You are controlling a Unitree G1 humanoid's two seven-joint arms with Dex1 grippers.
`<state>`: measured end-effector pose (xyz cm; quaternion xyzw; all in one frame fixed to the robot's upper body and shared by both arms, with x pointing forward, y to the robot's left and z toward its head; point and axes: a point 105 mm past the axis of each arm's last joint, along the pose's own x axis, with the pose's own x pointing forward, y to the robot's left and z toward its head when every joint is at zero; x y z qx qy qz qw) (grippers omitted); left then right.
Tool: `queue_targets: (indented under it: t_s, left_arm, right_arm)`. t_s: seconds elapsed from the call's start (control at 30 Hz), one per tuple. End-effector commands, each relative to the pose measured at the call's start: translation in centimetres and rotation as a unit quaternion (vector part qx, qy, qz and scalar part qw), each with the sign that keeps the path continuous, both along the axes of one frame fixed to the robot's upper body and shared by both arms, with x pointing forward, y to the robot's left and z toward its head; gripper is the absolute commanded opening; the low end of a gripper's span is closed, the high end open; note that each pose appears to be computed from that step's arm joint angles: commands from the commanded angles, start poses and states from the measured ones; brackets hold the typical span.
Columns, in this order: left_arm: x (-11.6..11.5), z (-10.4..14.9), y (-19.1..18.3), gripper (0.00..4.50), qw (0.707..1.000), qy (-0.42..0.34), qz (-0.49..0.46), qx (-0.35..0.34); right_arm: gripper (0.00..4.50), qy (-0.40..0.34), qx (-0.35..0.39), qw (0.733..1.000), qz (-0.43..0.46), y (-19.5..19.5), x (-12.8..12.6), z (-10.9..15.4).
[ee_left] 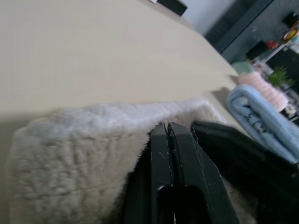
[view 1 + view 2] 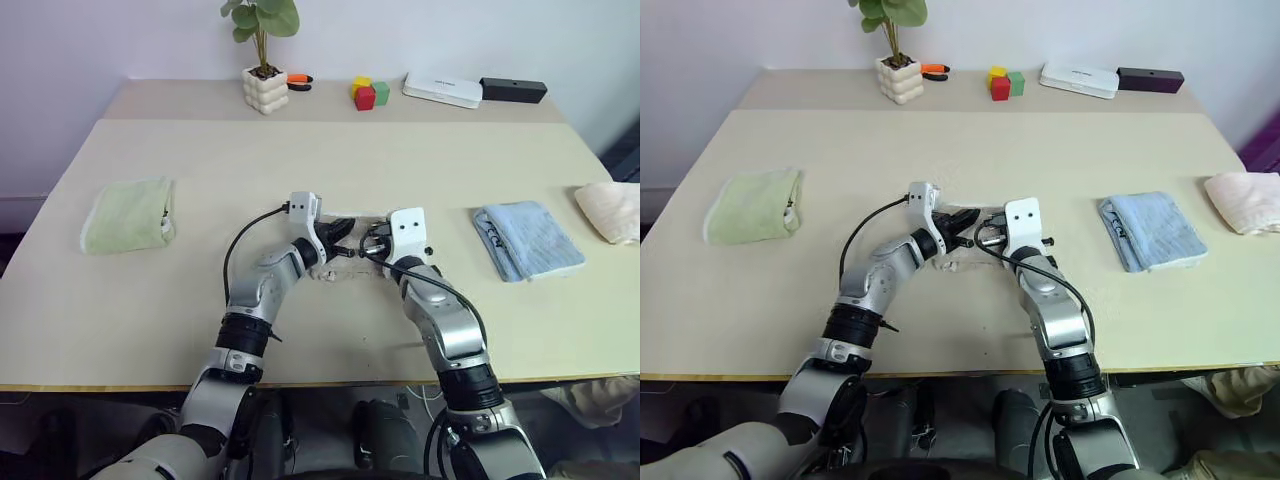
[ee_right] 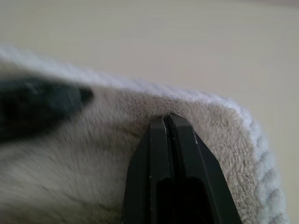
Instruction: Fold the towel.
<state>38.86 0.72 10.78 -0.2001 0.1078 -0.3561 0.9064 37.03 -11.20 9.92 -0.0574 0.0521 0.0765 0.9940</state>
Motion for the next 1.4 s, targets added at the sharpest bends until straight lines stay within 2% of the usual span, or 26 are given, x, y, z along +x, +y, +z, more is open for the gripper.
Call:
queue_targets:
  t_s: [0.03,0.2,0.33,0.47,0.57,0.67,0.77,0.83,0.87,0.93,1.0,1.07,1.1,1.13,1.3,1.4]
  left_arm:
    - [1.1,-0.5,1.4,0.0,0.999,-0.005,0.04,0.027]
    - [1.6,-0.3,3.1,0.0,0.997,-0.009,0.067,0.024]
    - [1.6,-0.1,4.3,0.0,0.997,-0.013,0.079,0.021]
    - [0.5,1.3,3.8,0.0,0.998,-0.042,0.036,0.007]
    - [-0.1,2.0,4.5,0.0,0.998,-0.053,0.025,0.005]
    - [-1.0,3.8,4.5,0.0,0.997,-0.082,-0.001,-0.015]
    - [-1.5,4.5,4.4,0.0,0.996,-0.088,-0.014,-0.023]
    - [-2.5,5.2,4.5,0.0,0.993,-0.098,-0.056,-0.044]
    - [-2.7,5.2,4.9,0.53,0.991,-0.111,-0.063,-0.028]
    - [-2.7,5.4,5.6,1.35,0.989,-0.133,-0.064,0.0]
    - [-2.6,5.7,6.3,2.36,0.988,-0.142,-0.061,0.003]
    - [-2.3,6.4,7.8,3.4,0.985,-0.161,-0.064,0.024]
    - [-2.2,6.8,8.4,3.89,0.982,-0.171,-0.065,0.035]
    - [-2.5,7.1,9.0,4.42,0.98,-0.177,-0.08,0.037]
    - [-4.9,7.2,11.2,4.47,0.969,-0.171,-0.17,0.051]
    - [-6.2,7.5,12.5,4.47,0.961,-0.175,-0.207,0.051]
  right_arm:
    - [0.04,-0.001,-0.013,0.999,-0.031,-1.7,0.1,-0.4]
    - [0.04,0.002,-0.02,0.998,-0.066,-4.3,0.0,-0.8]
    - [0.04,-0.016,-0.015,0.998,-0.057,-4.5,0.1,0.3]
    - [0.04,-0.024,-0.013,0.999,-0.043,-4.2,0.2,1.0]
    - [0.04,-0.042,0.001,0.999,-0.03,-4.3,0.5,2.5]
    - [0.04,-0.06,-0.018,0.997,-0.045,-6.1,1.1,4.0]
    - [0.04,-0.065,-0.022,0.996,-0.055,-7.4,1.4,4.7]
    - [0.56,-0.076,0.031,0.995,-0.057,-8.6,1.6,6.2]
    - [0.88,-0.082,0.05,0.994,-0.048,-8.8,1.6,7.0]
    - [1.87,-0.087,0.073,0.993,-0.021,-8.5,1.5,8.1]
    - [2.84,-0.077,0.107,0.991,0.016,-7.6,1.3,8.7]
    - [3.89,-0.048,0.111,0.989,0.083,-6.3,0.6,9.0]
    - [4.37,-0.017,0.139,0.985,0.099,-5.9,0.3,8.7]
    - [4.5,0.012,0.147,0.982,0.115,-5.6,0.0,8.0]
    - [4.5,0.107,0.212,0.957,0.166,-3.8,-1.4,6.2]
    - [4.5,0.135,0.208,0.958,0.142,-4.1,-1.2,4.9]
